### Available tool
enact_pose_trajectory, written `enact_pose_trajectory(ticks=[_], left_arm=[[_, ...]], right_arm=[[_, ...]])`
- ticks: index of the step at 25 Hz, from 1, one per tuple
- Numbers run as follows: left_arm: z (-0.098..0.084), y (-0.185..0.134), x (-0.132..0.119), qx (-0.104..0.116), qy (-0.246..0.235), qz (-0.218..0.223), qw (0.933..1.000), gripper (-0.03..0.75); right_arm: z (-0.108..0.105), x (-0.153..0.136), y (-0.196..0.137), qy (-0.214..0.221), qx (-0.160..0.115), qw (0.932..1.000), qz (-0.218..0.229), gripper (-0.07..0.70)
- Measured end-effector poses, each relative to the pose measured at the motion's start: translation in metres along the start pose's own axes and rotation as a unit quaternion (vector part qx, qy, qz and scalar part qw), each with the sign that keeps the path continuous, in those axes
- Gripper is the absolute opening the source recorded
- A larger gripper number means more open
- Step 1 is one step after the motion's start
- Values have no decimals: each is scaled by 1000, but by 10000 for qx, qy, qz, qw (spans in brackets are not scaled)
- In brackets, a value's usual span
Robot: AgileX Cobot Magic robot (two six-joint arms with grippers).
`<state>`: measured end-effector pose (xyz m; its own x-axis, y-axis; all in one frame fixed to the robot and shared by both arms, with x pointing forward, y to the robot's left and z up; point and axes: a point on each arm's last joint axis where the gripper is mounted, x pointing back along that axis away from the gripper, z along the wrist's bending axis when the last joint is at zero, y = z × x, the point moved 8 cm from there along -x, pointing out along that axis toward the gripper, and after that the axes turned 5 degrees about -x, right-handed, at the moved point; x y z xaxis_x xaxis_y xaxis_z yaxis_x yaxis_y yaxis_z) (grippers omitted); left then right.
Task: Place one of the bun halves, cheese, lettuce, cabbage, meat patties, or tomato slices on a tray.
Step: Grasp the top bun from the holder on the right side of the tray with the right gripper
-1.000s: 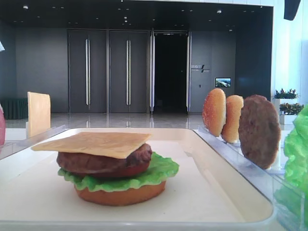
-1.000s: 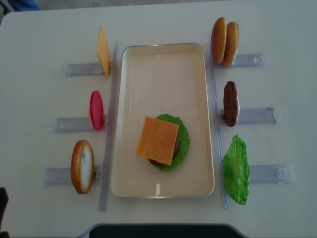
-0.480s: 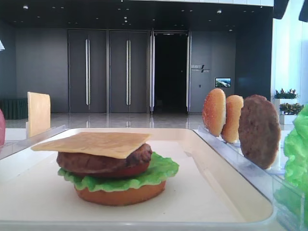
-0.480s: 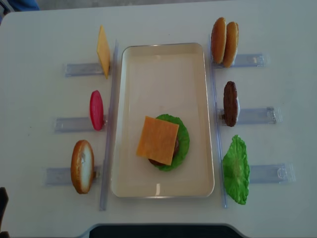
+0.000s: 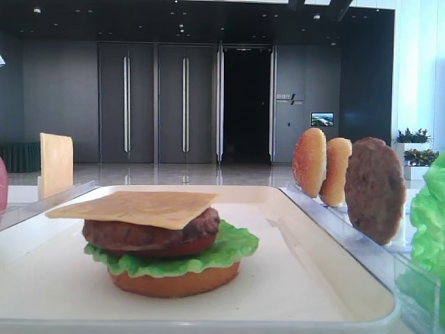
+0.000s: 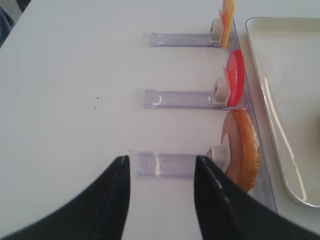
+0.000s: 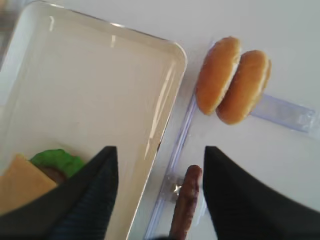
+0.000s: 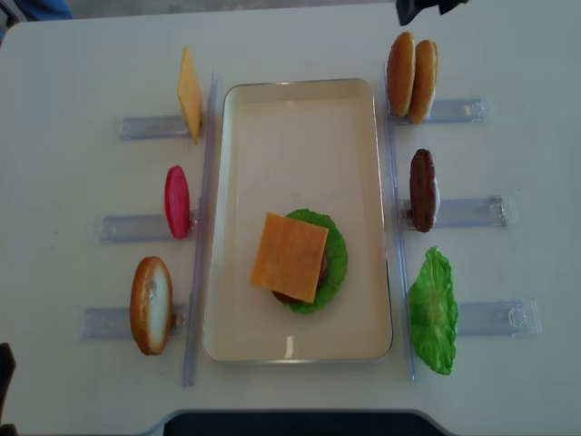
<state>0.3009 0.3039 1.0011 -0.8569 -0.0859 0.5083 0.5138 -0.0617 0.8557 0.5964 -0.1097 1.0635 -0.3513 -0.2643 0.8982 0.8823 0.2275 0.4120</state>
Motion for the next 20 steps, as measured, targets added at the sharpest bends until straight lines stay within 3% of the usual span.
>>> enact_pose_trajectory(ticks=[7, 16, 20], left_arm=[[0, 0, 0, 0, 0, 0, 10000, 327], [0, 0, 0, 0, 0, 0, 10000, 327], [0, 0, 0, 0, 0, 0, 10000, 327]], right_arm=[[1, 0, 0, -101, -126, 9999, -13, 399], [-14, 1, 2, -359, -852, 9957, -91, 477], [-15, 1, 3, -374, -1002, 9942, -101, 483]])
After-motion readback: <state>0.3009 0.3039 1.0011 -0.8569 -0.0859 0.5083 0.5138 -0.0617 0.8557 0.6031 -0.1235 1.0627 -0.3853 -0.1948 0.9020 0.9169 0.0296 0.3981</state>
